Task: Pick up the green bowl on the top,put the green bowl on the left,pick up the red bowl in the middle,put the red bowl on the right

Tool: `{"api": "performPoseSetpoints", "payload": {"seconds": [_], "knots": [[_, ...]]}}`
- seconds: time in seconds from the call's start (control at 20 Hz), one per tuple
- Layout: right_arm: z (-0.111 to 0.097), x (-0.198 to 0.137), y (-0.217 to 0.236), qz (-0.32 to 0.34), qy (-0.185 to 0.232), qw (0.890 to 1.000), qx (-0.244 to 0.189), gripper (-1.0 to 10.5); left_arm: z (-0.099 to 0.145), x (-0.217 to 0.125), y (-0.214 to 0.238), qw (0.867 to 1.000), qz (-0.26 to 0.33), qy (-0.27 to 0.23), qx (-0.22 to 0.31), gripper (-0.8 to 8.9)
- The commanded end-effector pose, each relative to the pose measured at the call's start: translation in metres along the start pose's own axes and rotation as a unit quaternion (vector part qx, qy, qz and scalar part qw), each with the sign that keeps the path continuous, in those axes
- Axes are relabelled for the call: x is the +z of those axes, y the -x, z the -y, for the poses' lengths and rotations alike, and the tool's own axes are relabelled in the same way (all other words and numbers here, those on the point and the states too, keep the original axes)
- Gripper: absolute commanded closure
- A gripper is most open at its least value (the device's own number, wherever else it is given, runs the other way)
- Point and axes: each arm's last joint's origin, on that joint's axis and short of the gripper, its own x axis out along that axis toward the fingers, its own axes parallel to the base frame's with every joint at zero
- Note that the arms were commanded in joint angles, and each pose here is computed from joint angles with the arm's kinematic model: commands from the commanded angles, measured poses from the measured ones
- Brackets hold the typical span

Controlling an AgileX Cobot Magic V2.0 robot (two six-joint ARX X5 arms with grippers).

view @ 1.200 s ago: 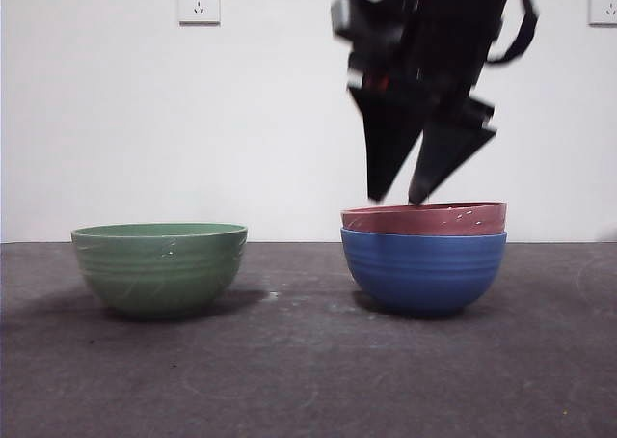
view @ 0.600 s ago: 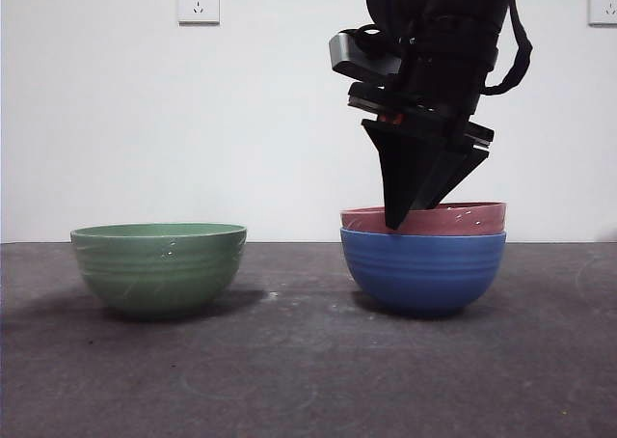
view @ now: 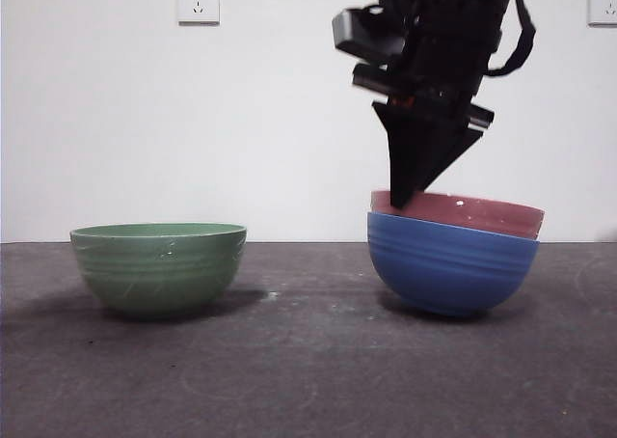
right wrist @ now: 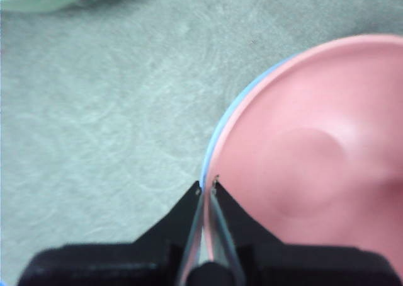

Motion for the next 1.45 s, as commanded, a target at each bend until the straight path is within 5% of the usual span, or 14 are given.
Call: {"api": "performPoseSetpoints", "payload": {"seconds": [0.05,0.3,0.7,0.85,1.45], "knots": [[-0.002,0.005,0.025,0.045,0.004,0.999,-0.008,9.6,-0.001,0.000,-0.001,1.000,0.001,0.002,0.002,4.95],[-0.020,0.001,0.065,0.104,0.001,0.995,-0.004,9.6,-0.001,0.001,-0.001,1.000,0.007,0.001,0.002,4.95],[-0.114,-0.003,0.067,0.083,0.089,0.990,0.068,9.6,-0.001,0.004,-0.001,1.000,0.022,-0.002,0.004,4.99],[-0.138,-0.001,0.049,0.060,0.111,0.991,0.049,9.6,-0.001,0.004,-0.001,1.000,0.023,-0.002,0.004,4.99],[-0.156,0.006,-0.039,-0.041,0.126,0.990,0.050,9.4,-0.001,0.004,-0.001,1.000,0.024,-0.003,0.005,4.99]]}}
